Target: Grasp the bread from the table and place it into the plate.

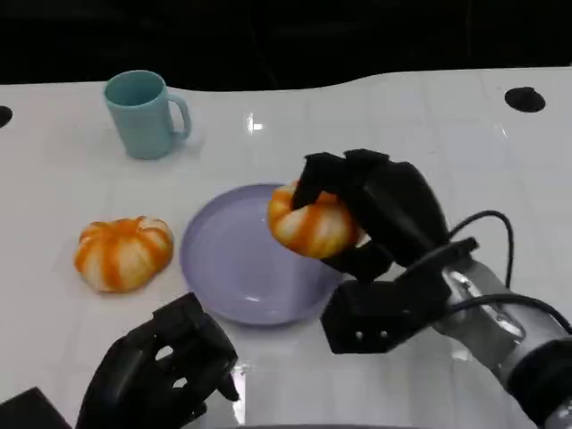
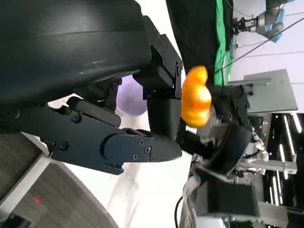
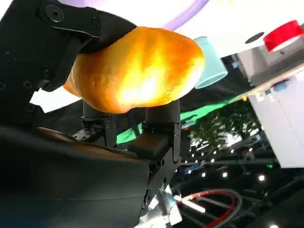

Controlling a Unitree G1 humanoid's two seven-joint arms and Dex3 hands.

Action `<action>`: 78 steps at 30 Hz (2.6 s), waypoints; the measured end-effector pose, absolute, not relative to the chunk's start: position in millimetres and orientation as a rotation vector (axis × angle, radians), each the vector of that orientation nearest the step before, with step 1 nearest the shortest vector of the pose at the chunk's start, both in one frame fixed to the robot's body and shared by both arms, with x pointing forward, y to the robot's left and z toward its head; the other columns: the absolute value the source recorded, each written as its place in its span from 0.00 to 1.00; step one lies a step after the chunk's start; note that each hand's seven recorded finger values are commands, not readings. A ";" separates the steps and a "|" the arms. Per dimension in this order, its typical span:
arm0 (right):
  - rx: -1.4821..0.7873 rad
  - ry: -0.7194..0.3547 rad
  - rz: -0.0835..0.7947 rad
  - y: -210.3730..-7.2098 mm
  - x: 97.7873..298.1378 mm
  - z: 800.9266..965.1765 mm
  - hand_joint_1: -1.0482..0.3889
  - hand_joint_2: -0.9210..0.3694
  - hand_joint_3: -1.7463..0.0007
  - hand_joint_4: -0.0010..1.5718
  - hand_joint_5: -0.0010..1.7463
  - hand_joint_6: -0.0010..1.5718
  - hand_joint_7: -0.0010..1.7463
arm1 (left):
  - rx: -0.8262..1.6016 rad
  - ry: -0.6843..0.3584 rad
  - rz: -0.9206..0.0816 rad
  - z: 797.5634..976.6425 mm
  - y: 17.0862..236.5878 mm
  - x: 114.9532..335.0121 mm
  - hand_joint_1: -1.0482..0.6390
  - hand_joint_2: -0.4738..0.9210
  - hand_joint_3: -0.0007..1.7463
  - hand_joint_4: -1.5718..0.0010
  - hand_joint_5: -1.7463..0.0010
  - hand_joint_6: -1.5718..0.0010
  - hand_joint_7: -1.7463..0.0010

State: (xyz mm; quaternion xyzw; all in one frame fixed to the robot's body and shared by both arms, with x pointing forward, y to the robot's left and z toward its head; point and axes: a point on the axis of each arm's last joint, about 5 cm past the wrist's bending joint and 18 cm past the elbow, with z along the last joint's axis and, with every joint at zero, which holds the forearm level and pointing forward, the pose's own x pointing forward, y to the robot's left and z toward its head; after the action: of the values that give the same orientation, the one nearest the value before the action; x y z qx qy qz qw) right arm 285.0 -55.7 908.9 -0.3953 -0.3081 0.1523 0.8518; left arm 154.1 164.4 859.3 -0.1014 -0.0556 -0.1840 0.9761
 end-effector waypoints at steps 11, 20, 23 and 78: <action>-0.880 -0.575 0.428 -24.9 294.2 912.1 0.59 0.42 0.30 0.51 0.98 0.51 0.68 | -0.200 -0.112 -0.383 859.4 161.5 154.0 0.28 1.00 0.19 0.61 0.00 0.63 0.13; -1.011 -0.427 0.526 -20.9 297.5 910.8 0.40 0.04 0.87 0.08 0.23 0.23 0.02 | -0.200 -0.123 -0.390 861.4 159.2 154.5 0.29 1.00 0.19 0.60 0.00 0.63 0.13; -1.069 -0.396 0.561 -22.4 298.6 911.1 0.31 0.00 0.87 0.01 0.21 0.17 0.00 | -0.199 -0.126 -0.390 862.0 159.1 154.6 0.29 1.00 0.19 0.60 0.00 0.63 0.13; -0.732 -0.576 0.372 -133.6 220.0 911.4 0.63 0.46 0.38 0.58 0.83 0.60 0.57 | -0.192 -0.129 -0.372 860.3 161.9 155.9 0.29 1.00 0.19 0.61 0.00 0.65 0.12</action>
State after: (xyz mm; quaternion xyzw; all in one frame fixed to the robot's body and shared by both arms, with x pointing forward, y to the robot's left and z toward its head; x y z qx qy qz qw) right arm 220.0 -133.6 911.4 -0.3511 -0.2759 0.1785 0.8768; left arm 155.9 161.9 860.3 -0.0952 -0.0639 -0.1844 0.9761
